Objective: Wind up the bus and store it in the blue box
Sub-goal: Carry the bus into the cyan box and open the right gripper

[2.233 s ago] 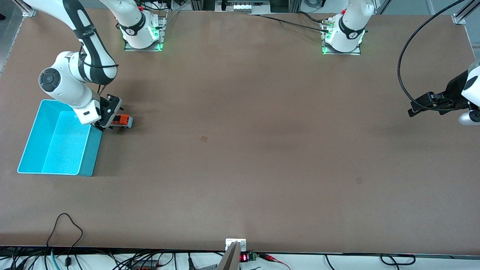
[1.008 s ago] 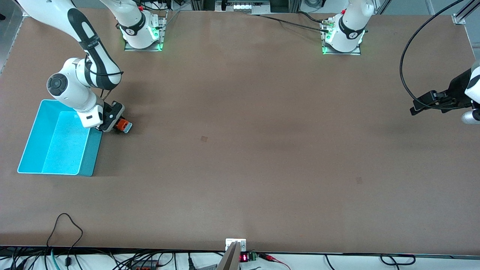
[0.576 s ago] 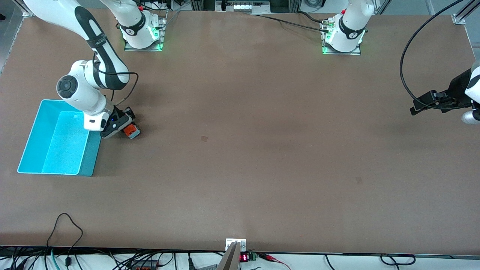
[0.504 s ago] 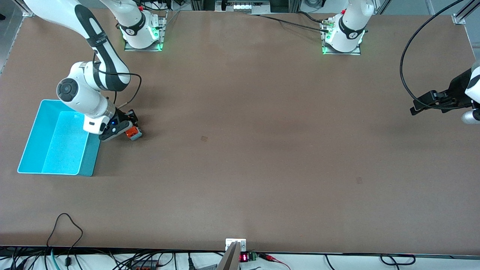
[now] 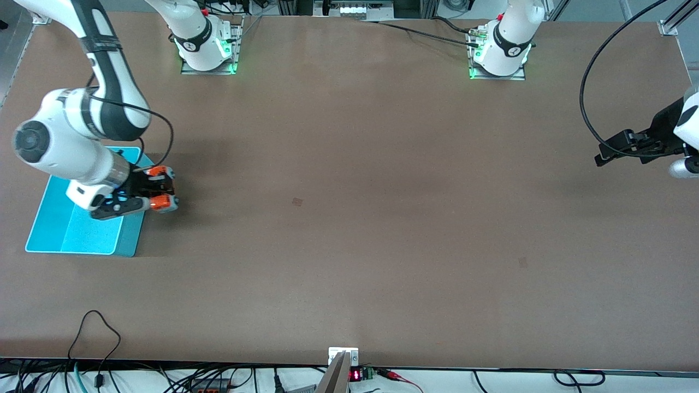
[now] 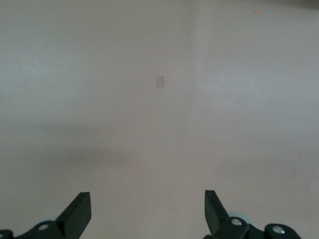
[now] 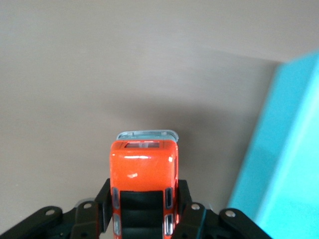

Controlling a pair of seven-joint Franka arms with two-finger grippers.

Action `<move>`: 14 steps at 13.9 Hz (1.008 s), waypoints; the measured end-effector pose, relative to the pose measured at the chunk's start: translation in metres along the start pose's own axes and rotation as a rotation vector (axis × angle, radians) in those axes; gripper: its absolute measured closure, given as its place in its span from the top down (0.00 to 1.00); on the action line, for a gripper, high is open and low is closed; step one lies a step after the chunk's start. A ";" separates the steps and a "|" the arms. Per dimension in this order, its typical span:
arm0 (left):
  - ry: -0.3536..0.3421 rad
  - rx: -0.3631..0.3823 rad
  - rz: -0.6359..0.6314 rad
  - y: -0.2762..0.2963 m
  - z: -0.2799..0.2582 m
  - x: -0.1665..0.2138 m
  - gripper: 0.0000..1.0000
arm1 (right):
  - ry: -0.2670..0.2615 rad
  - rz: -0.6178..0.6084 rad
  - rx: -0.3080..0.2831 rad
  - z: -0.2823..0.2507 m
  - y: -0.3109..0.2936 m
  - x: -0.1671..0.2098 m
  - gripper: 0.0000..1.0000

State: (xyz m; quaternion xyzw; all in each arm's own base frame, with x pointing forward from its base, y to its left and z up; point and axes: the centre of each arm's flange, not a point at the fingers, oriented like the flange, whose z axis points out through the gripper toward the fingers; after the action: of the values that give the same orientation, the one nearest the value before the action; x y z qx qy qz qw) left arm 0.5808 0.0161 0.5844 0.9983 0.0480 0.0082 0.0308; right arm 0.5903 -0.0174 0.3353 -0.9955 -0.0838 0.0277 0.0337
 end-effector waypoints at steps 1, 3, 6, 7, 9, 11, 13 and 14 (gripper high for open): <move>0.000 0.000 0.003 0.002 0.000 0.000 1.00 | 0.001 0.051 -0.010 -0.007 0.029 -0.007 0.53; 0.000 0.000 0.004 0.002 0.000 0.000 1.00 | -0.001 0.124 -0.028 -0.012 0.089 -0.025 0.53; 0.000 0.000 0.006 0.003 0.000 0.000 1.00 | -0.022 0.168 -0.040 -0.005 0.144 -0.048 0.53; 0.000 0.000 0.007 0.003 0.000 0.000 1.00 | -0.031 0.185 -0.041 0.000 0.153 -0.053 0.53; 0.000 0.000 0.010 0.005 0.000 0.000 1.00 | -0.052 0.213 -0.044 0.016 0.169 -0.059 0.53; 0.000 -0.001 0.013 0.007 0.000 -0.001 1.00 | -0.057 0.240 -0.057 0.040 0.187 -0.063 0.53; 0.000 -0.001 0.014 0.007 0.000 -0.001 1.00 | -0.073 0.254 -0.065 0.070 0.197 -0.065 0.53; 0.000 -0.001 0.014 0.007 0.000 -0.001 1.00 | -0.082 0.254 -0.068 0.083 0.199 -0.065 0.53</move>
State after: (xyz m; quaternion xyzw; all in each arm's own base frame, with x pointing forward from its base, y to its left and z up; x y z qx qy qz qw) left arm 0.5808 0.0088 0.5848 0.9986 0.0411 0.0084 0.0311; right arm 0.5544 -0.2188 0.2417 -0.9967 0.0408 0.0693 -0.0075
